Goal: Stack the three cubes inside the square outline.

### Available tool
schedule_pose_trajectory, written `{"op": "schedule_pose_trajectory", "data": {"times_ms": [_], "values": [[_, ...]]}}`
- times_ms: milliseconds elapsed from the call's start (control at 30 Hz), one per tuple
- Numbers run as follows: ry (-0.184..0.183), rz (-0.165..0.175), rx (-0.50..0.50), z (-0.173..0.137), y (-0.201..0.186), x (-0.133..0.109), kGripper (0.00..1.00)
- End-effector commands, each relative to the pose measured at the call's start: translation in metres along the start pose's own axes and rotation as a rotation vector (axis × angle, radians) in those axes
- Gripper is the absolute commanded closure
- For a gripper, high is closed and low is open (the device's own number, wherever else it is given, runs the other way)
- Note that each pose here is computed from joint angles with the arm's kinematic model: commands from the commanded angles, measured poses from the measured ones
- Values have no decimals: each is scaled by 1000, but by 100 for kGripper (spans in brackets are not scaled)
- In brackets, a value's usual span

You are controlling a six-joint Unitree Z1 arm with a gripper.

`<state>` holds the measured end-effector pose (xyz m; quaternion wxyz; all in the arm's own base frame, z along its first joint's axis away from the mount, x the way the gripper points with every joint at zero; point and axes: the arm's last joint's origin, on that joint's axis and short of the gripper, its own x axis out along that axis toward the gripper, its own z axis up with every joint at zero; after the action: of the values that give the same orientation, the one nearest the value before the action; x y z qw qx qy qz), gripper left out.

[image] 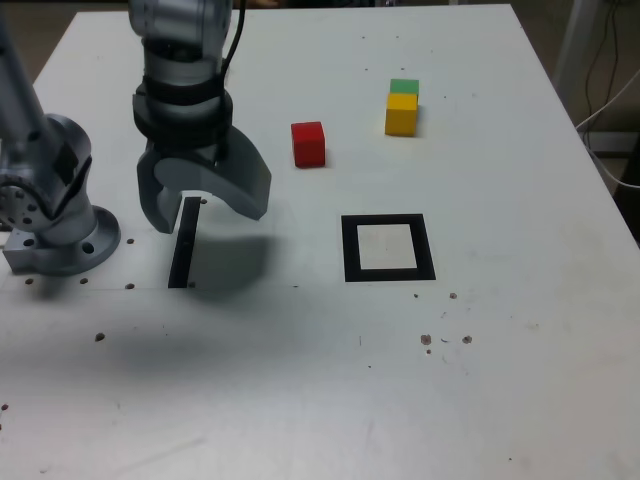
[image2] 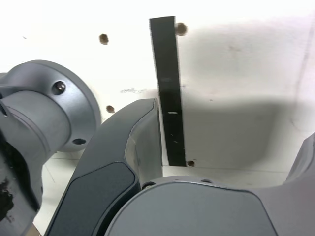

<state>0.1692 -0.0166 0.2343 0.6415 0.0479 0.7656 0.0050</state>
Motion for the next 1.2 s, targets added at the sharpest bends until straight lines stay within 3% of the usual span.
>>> {"op": "schedule_pose_trajectory", "data": {"times_ms": [0, 300, 467, 733, 967, 1167], "values": [[-6, 1, 2, 0, 1, -2, 1], [-25, 11, 18, 6, 2, -16, 1], [-28, 34, 14, 14, 11, -38, 1], [-46, 42, -21, 32, 48, -71, 0], [-4, 67, -72, 62, 89, -75, 0], [72, 75, -69, 101, 118, -60, 1]]}}
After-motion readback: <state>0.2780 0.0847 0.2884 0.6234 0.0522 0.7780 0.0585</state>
